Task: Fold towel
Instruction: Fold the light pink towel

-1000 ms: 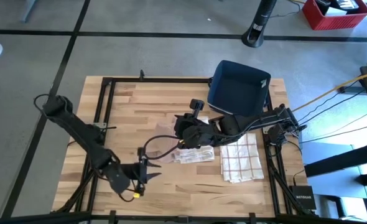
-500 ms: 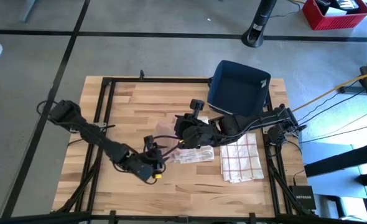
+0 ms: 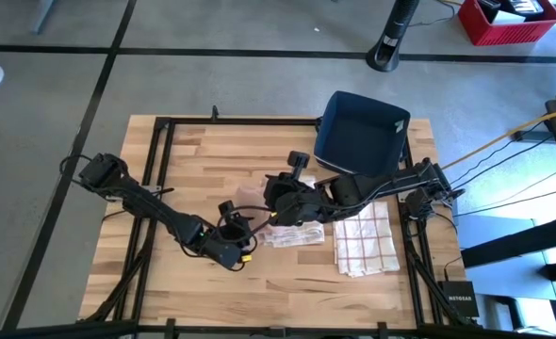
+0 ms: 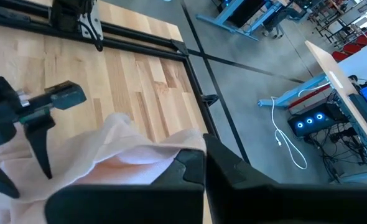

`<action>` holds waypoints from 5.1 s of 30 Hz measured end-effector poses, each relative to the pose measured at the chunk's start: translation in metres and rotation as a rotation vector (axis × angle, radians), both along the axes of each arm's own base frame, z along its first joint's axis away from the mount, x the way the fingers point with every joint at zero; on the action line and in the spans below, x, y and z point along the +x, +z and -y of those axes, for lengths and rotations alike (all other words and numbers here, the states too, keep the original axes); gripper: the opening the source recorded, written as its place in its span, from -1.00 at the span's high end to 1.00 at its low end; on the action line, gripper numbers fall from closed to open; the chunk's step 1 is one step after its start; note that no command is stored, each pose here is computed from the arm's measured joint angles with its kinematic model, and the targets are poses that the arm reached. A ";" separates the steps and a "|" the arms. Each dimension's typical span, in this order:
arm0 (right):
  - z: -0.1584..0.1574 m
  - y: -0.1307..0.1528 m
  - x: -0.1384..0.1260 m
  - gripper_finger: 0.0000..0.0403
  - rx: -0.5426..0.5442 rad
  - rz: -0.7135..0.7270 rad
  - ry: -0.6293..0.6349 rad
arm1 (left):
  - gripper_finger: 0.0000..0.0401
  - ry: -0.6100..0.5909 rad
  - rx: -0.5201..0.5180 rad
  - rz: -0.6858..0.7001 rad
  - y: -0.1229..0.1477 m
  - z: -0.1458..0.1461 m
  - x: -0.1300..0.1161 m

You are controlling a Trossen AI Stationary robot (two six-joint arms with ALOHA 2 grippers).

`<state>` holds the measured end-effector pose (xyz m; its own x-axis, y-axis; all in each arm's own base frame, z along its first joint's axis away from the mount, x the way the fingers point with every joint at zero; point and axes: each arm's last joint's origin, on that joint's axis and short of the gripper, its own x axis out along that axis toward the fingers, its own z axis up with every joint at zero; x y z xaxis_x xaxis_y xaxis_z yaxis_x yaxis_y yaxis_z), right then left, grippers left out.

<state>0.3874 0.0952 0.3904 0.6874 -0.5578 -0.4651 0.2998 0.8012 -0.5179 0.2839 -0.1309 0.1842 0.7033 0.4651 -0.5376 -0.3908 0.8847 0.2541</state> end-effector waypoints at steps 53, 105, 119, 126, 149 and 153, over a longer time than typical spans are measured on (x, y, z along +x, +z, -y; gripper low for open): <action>0.011 -0.001 0.001 0.94 0.060 0.031 -0.069 | 0.31 0.134 0.147 0.045 -0.033 -0.006 0.006; 0.165 -0.089 0.044 0.94 0.215 0.073 -0.460 | 0.98 -0.056 -0.055 -0.035 0.004 -0.016 -0.101; 0.173 -0.036 0.025 0.42 0.489 -0.031 -0.265 | 0.17 -0.058 0.039 -0.226 -0.025 -0.032 -0.076; 0.112 -0.039 0.015 0.27 0.491 -0.272 -0.097 | 0.07 -0.113 0.102 -0.210 -0.026 -0.035 -0.062; 0.044 -0.223 0.016 0.26 0.564 -0.121 -0.032 | 0.13 -0.231 0.420 -0.471 -0.064 -0.071 -0.025; 0.041 -0.230 0.010 0.26 0.585 -0.128 -0.059 | 0.13 -0.250 0.438 -0.431 -0.061 -0.069 -0.020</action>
